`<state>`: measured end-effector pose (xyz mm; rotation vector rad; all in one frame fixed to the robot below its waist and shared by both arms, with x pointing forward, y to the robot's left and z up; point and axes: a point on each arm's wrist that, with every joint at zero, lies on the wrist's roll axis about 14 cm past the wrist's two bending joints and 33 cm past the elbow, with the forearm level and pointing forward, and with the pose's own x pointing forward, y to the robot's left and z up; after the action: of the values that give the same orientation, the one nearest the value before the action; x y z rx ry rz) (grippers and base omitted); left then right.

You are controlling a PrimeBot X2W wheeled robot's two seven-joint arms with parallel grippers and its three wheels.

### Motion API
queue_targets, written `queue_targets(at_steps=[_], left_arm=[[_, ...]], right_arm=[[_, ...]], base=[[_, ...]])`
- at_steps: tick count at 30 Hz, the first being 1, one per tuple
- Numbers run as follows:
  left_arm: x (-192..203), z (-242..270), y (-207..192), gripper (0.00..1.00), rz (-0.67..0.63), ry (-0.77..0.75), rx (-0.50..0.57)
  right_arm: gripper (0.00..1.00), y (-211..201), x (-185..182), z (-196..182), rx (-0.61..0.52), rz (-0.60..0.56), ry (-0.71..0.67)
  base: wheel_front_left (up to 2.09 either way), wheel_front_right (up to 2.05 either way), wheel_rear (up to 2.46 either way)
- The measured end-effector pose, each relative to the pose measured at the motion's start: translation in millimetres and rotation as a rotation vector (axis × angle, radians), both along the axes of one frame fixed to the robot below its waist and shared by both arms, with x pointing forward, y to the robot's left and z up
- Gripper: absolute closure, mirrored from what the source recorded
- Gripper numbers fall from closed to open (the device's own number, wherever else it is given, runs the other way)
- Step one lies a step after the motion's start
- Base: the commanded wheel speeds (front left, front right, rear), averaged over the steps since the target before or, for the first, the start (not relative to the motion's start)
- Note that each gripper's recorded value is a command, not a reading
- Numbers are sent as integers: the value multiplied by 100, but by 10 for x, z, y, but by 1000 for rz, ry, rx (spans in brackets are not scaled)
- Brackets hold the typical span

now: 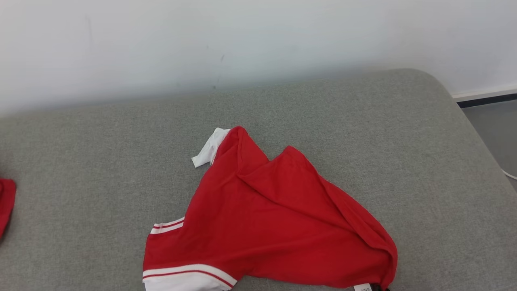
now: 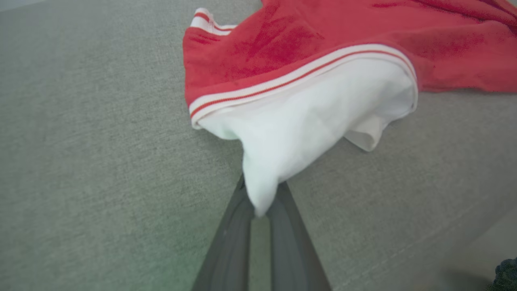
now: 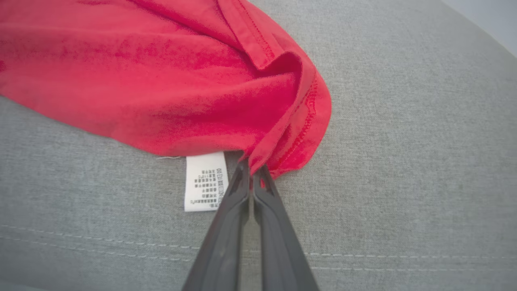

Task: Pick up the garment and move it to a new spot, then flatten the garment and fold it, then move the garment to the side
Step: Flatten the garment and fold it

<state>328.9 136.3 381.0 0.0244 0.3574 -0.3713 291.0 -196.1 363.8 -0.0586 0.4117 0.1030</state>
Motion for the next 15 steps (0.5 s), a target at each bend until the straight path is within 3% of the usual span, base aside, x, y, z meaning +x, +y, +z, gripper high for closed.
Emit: queue_targets(at_steps=[7, 15], left_arm=[[-405, -27, -111, 100, -23, 51, -85], [-174, 488, -182, 100, -51, -96, -176]], right_arm=[[100, 242, -88, 151, 56, 82, -46], [100, 314, 170, 537, 107, 112, -175]], base=[[0, 0, 0], [0, 0, 0]])
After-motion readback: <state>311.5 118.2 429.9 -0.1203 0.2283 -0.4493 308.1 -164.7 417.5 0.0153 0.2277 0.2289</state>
